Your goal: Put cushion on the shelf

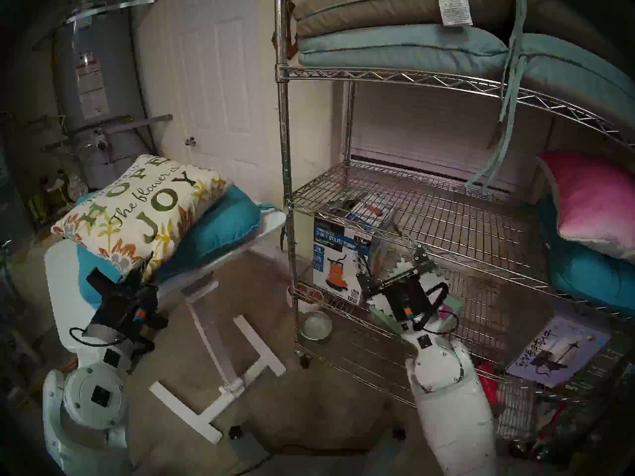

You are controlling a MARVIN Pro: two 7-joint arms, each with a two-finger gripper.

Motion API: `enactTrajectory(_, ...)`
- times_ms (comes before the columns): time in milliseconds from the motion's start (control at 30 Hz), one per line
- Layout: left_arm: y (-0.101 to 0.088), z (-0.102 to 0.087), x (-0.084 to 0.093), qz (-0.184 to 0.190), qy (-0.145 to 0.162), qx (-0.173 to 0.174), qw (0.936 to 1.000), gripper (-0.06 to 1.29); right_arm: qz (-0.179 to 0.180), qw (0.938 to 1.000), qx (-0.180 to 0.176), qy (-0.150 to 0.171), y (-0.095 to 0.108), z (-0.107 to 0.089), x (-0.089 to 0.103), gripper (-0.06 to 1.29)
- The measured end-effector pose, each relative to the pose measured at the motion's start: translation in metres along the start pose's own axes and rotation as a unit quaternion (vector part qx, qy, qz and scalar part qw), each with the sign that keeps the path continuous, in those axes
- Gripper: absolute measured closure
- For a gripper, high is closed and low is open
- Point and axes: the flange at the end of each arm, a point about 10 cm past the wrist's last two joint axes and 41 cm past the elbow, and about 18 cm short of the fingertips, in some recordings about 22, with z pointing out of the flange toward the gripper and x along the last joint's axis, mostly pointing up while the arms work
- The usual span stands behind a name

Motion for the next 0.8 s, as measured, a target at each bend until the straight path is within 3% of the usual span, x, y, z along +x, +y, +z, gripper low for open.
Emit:
enactTrajectory(333, -0.001, -0.004, 0.000, -0.001, 0.002, 0.001, 1.0000, 1.12, -0.039, 0.9935, 0.040, 0.099, -0.012, 0.024, 0.004, 0.00)
enactTrajectory(600, -0.001, -0.008, 0.000, -0.002, 0.003, 0.003, 1.0000, 1.12, -0.060, 0.9885, 0.058, 0.126, -0.021, 0.041, 0.002, 0.00)
enactTrajectory(800, -0.001, -0.011, -0.001, -0.003, 0.001, 0.003, 1.0000, 1.12, -0.077, 0.9833, 0.065, 0.152, -0.026, 0.065, 0.010, 0.00)
